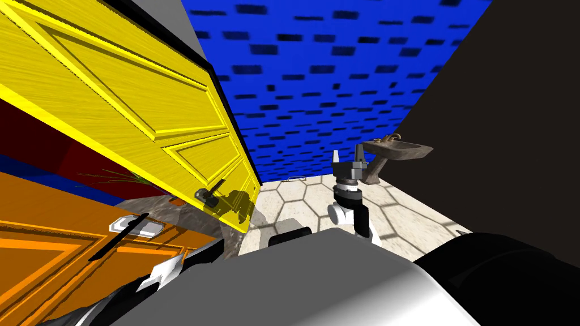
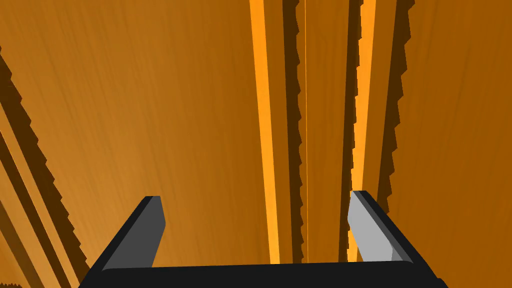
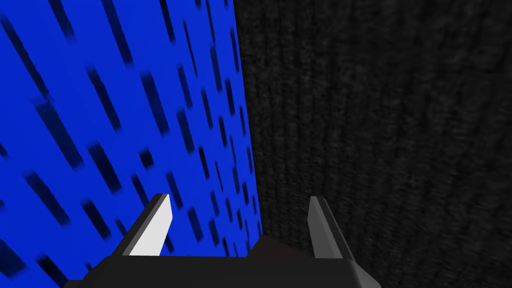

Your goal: Push the door open

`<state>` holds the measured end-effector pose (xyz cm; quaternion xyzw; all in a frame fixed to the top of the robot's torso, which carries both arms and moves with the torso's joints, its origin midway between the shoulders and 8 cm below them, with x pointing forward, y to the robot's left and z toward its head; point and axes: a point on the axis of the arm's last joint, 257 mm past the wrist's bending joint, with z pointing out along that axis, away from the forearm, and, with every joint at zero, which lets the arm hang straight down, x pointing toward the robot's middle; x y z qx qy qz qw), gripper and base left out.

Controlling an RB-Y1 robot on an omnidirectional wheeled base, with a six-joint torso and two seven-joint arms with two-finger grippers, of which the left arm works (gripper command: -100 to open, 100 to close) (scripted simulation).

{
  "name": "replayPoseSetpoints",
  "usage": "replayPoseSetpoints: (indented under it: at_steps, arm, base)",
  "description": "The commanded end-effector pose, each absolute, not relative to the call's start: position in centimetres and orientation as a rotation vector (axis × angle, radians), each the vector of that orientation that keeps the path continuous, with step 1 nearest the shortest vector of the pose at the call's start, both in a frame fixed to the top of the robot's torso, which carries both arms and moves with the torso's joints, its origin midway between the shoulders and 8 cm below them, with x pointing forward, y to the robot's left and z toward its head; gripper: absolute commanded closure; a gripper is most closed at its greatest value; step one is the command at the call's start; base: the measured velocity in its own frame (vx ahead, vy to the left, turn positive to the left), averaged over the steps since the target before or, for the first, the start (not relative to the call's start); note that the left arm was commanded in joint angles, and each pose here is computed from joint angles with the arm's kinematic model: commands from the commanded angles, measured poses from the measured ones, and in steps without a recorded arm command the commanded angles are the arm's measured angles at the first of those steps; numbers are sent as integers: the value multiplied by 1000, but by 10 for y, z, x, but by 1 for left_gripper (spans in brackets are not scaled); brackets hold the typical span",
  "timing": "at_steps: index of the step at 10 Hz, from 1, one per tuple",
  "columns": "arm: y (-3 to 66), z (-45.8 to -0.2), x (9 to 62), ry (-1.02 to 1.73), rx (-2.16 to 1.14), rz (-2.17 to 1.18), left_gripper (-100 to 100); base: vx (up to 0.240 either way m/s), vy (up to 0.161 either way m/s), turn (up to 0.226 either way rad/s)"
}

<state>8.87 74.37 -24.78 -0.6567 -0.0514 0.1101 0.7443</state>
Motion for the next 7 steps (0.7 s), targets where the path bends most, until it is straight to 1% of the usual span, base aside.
replayPoseSetpoints:
  at_steps: [1, 3, 4, 5, 6, 7]
  arm:
    - [744, -245, 86, -115, -1429, 248, -100]
    - [740, -245, 80, -126, -1428, 263, -100]
    - [735, -250, 73, -140, -1436, 277, -100]
    - [731, -256, 69, -153, -1447, 286, -100]
    - [727, -261, 65, -163, -1458, 294, -100]
    - [723, -267, 62, -176, -1470, 301, -100]
  base:
    - [-53, -167, 30]
    - [-38, -175, 21]
    - [32, -188, -8]
    - [102, -147, -29]
    - [122, -64, -37]
    - [150, 9, -57]
